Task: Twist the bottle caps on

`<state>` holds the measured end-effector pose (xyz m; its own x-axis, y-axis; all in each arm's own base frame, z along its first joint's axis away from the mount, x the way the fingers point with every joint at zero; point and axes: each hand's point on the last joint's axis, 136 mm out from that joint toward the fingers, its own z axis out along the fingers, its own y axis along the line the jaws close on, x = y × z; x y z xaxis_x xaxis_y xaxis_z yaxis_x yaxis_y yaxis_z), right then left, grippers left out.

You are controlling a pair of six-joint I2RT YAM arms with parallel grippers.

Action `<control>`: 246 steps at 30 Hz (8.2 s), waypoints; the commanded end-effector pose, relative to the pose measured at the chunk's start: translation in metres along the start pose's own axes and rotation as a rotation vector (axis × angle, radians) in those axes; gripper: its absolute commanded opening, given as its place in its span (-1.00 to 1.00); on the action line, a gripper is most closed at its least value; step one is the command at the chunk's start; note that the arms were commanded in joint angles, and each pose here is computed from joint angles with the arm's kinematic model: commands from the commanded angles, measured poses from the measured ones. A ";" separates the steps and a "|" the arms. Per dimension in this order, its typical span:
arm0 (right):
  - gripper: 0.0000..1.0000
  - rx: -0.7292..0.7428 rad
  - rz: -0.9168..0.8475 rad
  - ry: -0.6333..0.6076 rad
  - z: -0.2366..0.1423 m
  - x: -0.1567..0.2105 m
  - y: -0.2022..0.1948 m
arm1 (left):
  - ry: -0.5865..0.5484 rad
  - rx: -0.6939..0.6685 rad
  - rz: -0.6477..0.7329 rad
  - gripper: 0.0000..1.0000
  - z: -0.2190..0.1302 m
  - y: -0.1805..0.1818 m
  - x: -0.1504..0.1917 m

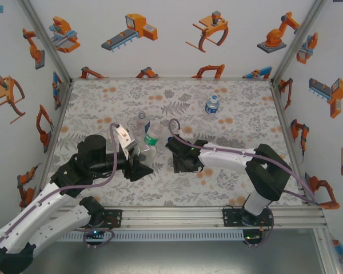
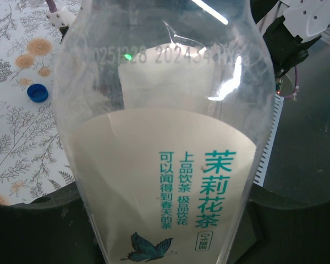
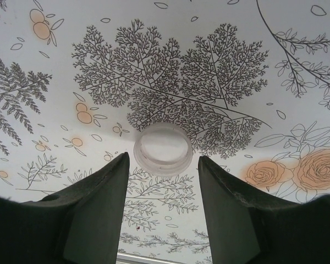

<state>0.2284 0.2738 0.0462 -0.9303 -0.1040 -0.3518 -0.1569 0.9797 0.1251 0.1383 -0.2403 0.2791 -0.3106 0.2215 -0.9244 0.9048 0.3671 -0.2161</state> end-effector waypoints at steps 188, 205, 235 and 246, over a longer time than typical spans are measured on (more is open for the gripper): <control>0.00 -0.027 -0.094 0.062 0.011 -0.004 -0.004 | -0.014 0.027 -0.007 -1.00 0.006 -0.002 -0.005; -0.08 -0.022 -0.082 0.091 0.022 0.003 -0.004 | -0.012 0.028 -0.007 -1.00 0.007 -0.001 -0.004; -0.18 -0.017 -0.080 0.044 0.017 -0.009 -0.003 | -0.007 0.026 -0.004 -1.00 0.006 -0.001 -0.005; -0.36 -0.201 -0.190 -0.140 -0.048 -0.039 0.020 | 0.092 0.020 0.038 -1.00 0.008 0.001 0.012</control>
<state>0.2447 0.2816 0.0732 -0.8848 -0.2136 -0.4142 -0.3097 0.9337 0.1799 0.1419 -0.2451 0.2627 -0.3338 0.2780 -0.9007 0.9039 0.3655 -0.2222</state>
